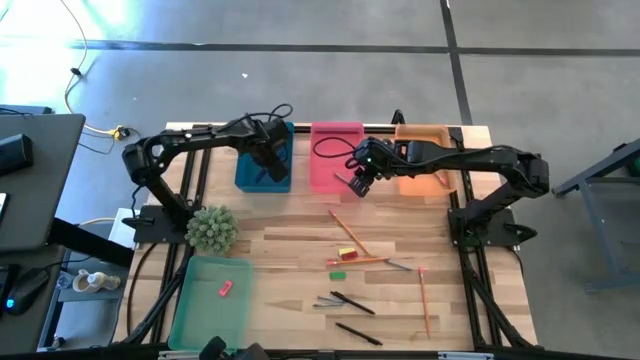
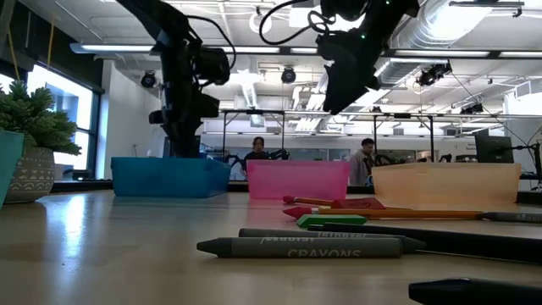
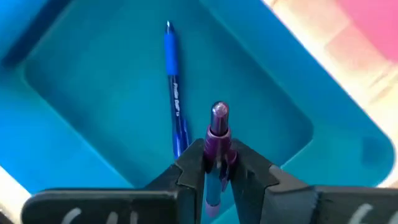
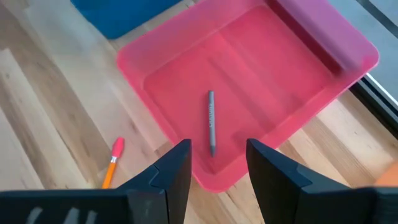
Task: Sort crayons/erasers/pens/pencils in bins
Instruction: Put the violet pen into the blue bin, then put the orange pencil into the orange bin
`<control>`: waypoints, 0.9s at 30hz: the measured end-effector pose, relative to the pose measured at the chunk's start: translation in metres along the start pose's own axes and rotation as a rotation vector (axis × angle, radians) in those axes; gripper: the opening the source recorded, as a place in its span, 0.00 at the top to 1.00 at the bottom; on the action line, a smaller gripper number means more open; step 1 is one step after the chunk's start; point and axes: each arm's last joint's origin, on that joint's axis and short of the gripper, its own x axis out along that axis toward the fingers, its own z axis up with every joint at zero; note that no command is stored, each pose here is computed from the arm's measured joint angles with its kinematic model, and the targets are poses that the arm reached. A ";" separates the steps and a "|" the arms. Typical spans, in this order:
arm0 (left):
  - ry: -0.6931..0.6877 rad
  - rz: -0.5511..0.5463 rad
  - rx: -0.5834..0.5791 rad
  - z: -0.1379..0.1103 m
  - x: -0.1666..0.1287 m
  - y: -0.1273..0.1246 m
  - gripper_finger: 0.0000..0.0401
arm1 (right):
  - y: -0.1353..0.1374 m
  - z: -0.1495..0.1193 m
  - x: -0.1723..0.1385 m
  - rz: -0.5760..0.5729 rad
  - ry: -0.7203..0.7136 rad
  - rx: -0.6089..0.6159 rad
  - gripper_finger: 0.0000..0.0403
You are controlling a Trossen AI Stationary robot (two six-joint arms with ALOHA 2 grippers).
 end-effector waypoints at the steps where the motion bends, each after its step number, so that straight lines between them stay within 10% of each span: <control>1: 0.009 0.001 0.001 0.000 0.003 0.000 0.88 | -0.001 0.000 0.000 -0.002 0.000 0.007 0.64; 27: 0.062 -0.018 0.030 0.002 0.015 -0.003 0.66 | -0.003 0.007 0.001 0.018 -0.050 0.033 0.64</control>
